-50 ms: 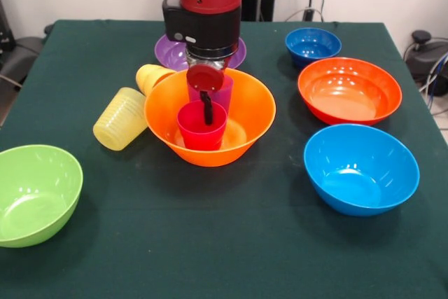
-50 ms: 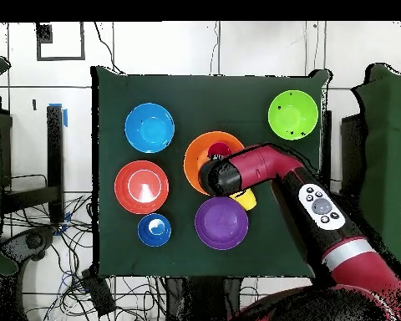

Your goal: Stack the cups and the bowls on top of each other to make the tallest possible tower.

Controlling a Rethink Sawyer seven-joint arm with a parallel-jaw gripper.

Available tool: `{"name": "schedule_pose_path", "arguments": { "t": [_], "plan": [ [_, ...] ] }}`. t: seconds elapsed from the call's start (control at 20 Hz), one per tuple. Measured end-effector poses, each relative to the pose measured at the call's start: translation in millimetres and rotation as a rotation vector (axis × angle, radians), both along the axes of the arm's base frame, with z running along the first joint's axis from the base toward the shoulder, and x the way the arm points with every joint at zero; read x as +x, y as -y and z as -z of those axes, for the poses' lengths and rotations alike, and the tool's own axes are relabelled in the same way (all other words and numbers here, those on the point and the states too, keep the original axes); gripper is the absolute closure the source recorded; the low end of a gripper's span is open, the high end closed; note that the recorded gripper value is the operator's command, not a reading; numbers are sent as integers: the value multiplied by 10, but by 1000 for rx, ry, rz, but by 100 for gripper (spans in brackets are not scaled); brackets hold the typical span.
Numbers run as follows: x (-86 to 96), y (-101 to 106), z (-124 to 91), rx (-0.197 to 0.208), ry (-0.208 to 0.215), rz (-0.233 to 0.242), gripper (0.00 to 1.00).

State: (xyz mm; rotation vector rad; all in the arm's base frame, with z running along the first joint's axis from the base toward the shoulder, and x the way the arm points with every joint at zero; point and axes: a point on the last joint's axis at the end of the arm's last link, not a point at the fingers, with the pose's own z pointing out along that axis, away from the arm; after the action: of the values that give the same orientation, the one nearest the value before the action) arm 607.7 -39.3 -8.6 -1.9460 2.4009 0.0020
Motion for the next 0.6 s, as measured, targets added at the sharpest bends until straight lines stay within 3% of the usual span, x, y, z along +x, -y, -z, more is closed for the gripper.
{"name": "schedule_pose_path", "arguments": {
  "t": [0.6],
  "plan": [
    [90,90,-278,-35,37,-3,0]
  ]
}}
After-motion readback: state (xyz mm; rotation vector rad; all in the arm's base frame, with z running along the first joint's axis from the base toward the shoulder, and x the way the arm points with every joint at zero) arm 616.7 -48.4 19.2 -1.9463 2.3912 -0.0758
